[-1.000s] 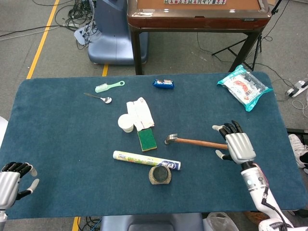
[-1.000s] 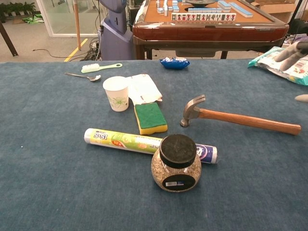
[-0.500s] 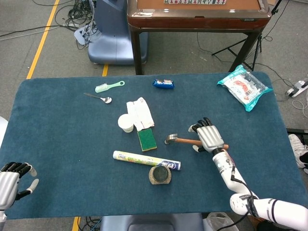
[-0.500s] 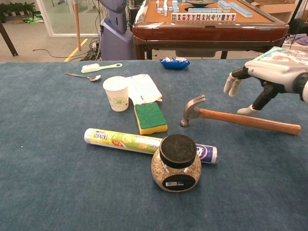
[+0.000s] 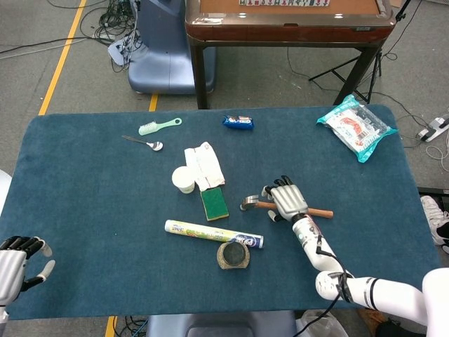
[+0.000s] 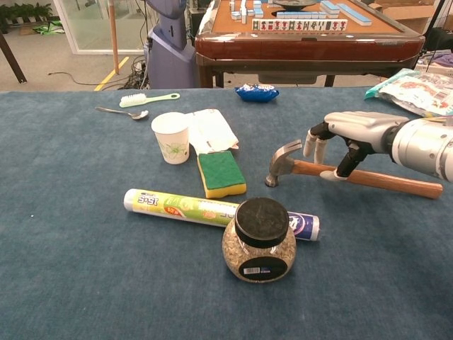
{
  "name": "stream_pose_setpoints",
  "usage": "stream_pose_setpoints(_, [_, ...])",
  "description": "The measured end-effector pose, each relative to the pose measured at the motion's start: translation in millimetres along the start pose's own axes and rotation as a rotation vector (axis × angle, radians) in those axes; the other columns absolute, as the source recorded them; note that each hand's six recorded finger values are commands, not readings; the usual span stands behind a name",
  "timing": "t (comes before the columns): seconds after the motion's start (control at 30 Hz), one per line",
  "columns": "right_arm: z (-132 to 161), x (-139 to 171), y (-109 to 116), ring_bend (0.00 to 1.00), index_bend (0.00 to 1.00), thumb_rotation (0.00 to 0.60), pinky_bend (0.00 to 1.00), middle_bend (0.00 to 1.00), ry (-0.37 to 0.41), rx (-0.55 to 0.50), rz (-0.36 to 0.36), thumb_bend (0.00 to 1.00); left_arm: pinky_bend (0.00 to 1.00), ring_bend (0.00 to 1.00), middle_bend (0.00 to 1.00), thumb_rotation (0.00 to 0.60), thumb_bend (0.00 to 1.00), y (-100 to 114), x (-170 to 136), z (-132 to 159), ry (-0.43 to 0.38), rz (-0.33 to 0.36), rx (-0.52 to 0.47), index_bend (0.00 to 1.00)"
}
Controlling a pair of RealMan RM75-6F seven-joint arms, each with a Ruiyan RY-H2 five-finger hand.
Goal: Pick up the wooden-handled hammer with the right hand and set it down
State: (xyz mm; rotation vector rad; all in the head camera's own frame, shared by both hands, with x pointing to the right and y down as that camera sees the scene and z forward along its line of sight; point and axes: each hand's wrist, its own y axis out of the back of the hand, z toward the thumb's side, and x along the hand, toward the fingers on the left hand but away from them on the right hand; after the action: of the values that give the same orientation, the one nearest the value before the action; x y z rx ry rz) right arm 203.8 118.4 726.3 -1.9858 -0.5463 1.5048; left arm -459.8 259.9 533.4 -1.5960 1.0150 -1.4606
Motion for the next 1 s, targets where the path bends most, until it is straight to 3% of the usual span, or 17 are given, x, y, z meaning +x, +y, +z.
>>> stream_pose_setpoints(0.4, [-2.0, -2.8, -6.7, 0.17, 0.37, 0.6, 0.07, 0.42, -0.017, 0.003, 0.038, 0.47, 0.28, 0.38, 0.5, 0.6, 0.25, -0.8, 0.3, -0.3, 0.0, -0.003, 0.003, 0.56])
stream_pose_setpoints(1.0, [-3.6, -5.6, -14.0, 0.2, 0.41, 0.6, 0.07, 0.46, -0.015, 0.0, 0.067, 0.52, 0.28, 0.38, 0.5, 0.6, 0.25, -1.6, 1.5, -1.2, 0.006, -0.004, 0.008, 0.56])
